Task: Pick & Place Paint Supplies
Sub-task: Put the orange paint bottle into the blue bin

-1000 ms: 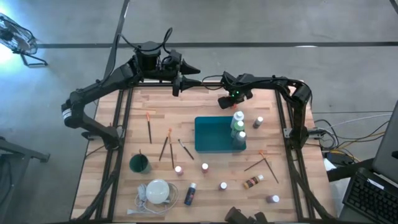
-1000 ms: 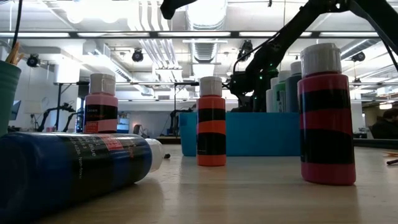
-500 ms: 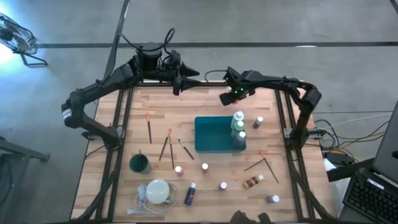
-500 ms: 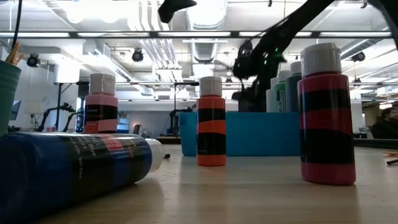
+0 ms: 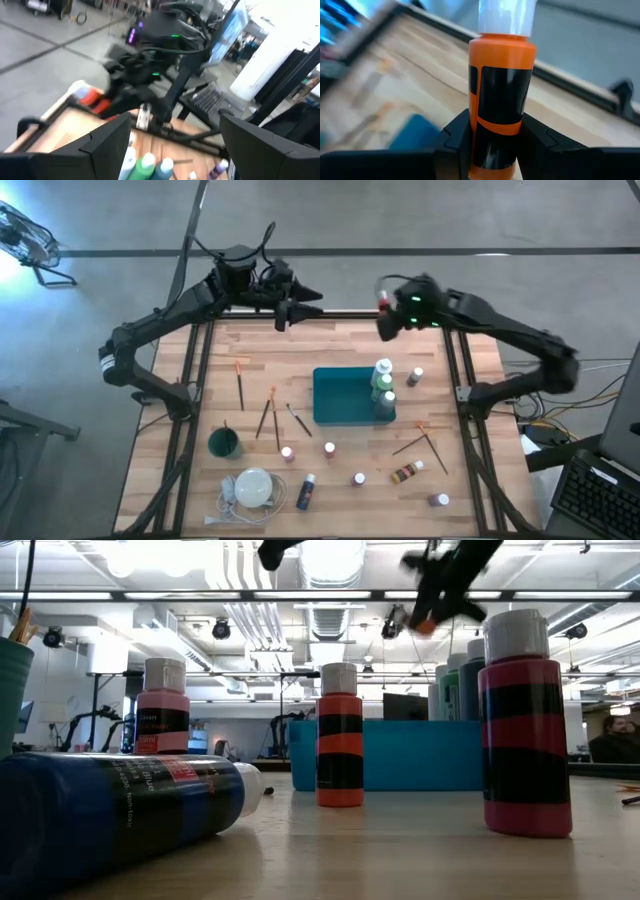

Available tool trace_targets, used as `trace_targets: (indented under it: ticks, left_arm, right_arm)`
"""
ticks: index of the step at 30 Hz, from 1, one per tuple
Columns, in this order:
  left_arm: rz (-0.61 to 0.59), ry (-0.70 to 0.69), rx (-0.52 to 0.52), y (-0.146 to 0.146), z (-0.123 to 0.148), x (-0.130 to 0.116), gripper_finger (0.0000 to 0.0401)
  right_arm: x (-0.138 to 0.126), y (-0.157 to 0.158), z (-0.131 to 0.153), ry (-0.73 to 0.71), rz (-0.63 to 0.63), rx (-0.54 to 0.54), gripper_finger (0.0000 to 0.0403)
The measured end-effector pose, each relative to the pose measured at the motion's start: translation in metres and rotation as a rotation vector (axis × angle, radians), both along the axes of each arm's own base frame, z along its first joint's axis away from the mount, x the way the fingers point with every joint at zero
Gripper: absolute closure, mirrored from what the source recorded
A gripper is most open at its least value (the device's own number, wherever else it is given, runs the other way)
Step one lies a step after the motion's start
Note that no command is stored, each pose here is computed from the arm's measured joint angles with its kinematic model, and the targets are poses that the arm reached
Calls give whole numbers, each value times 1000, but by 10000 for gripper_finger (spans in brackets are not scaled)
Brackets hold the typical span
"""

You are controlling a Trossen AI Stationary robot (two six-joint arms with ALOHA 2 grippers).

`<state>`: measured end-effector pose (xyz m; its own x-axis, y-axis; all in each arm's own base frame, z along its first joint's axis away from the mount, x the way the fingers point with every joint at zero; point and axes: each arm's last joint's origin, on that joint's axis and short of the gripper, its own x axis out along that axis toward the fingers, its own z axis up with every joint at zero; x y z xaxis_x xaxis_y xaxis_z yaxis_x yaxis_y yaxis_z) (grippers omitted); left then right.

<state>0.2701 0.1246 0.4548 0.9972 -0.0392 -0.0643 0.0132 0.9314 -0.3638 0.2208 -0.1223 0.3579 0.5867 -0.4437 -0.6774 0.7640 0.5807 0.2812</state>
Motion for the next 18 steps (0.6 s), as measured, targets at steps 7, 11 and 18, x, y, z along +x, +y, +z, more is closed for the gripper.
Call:
trace_targets:
  ticks: [7,11,18]
  left_arm:
    - [-59,-185,11,-4,15,10,92]
    - [-122,-255,18,-11,16,24,92]
    - [-160,-321,17,-16,15,37,92]
  right_arm:
    - [-32,61,59,-338,153,-180,296]
    - [-38,88,79,-490,247,-271,296]
    - [-34,116,85,-523,307,-340,298]
